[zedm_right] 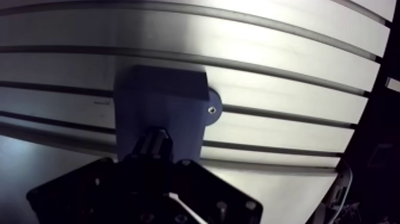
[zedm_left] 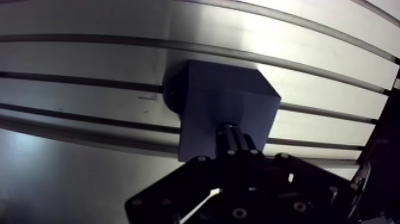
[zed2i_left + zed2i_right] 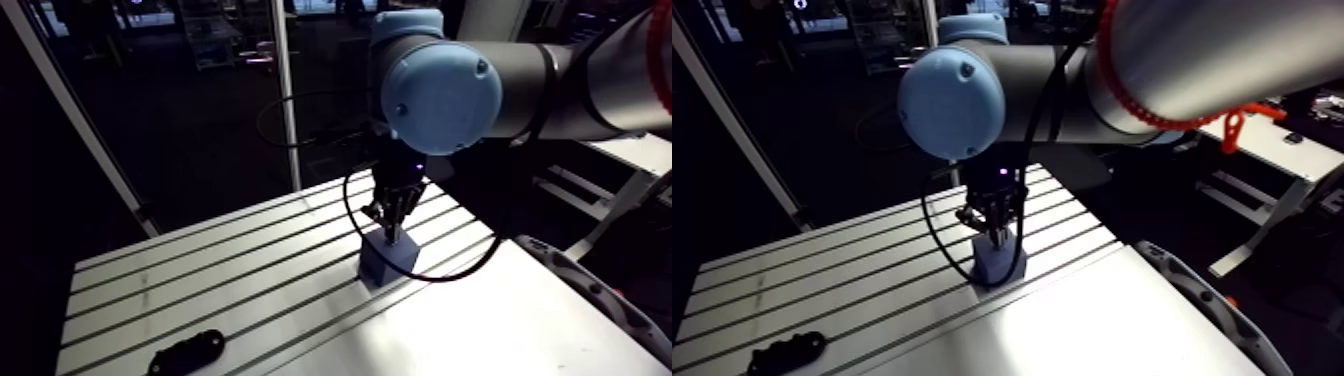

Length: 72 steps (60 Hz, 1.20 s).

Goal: Pick up the M10 bolt and insert it into the hex recess until seated.

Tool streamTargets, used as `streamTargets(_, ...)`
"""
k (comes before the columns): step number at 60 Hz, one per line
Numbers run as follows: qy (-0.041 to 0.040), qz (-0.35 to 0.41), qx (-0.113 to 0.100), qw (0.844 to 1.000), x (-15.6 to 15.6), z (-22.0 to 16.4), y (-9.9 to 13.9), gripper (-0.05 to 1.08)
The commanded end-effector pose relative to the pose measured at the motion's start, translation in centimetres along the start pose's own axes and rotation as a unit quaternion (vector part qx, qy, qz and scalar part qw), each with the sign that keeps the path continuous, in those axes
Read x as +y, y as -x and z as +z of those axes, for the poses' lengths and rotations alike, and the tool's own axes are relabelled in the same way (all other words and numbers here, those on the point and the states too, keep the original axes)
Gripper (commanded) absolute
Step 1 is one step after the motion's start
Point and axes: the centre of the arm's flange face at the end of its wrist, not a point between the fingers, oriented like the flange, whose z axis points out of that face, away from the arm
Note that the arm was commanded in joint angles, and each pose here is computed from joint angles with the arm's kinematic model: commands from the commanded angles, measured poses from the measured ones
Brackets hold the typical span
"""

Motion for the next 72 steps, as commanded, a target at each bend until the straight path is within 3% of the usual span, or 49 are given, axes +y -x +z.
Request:
streamTargets(1,-0.0001,-0.001,-0.001,1.000,-0.02,0.02,0.03,1.08)
streamTargets(72,-0.0018,-0.003,-0.003,1.000,-0.19,0.50,0.20,1.08)
